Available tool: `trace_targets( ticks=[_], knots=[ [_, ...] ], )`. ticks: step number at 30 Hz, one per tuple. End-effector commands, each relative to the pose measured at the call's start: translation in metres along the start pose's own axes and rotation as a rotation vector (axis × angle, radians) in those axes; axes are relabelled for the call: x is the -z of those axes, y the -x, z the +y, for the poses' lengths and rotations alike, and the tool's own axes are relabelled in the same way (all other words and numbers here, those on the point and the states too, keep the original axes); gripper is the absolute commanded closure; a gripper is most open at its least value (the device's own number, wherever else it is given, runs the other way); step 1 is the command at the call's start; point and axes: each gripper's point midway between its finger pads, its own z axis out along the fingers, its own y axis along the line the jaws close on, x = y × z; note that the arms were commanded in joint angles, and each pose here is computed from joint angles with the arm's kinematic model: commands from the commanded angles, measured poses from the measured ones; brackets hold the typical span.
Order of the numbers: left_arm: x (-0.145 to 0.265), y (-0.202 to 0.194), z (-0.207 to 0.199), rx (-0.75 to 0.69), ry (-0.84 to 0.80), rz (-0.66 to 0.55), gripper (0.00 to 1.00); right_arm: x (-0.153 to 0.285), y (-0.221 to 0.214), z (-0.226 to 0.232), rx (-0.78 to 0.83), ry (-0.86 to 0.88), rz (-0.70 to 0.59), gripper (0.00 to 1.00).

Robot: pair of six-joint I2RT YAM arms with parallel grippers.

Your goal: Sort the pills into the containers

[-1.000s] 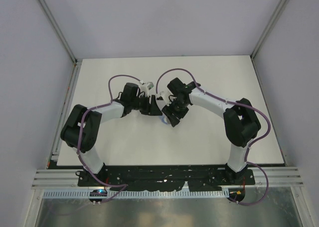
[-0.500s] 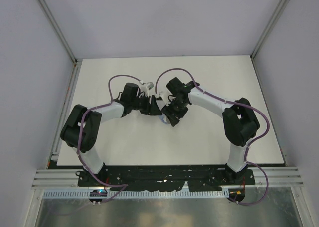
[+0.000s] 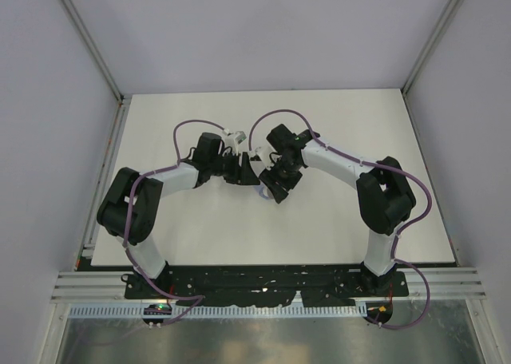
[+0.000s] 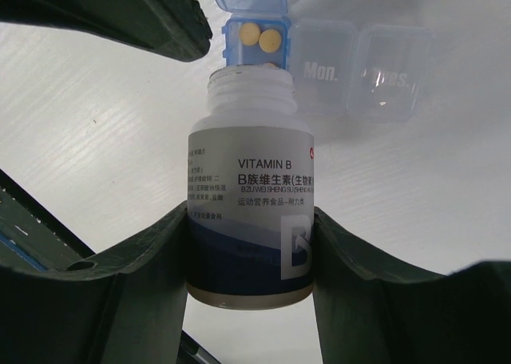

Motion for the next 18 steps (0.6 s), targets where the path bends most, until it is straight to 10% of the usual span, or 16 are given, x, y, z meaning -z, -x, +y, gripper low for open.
trace_targets(
  ticks=[1, 18],
  knots=[
    [0.0069, 0.0163, -0.0111, -0.037, -0.026, -0.053, 0.46, 0.0129, 0.0133, -0.0004, 0.031, -0.022, -0.038, 0.94],
    [0.0069, 0.0152, -0.0113, -0.036, -0.025, -0.051, 0.46, 0.0177, 0.0178, 0.0022, 0.034, -0.015, -0.065, 0.94]
  ],
)
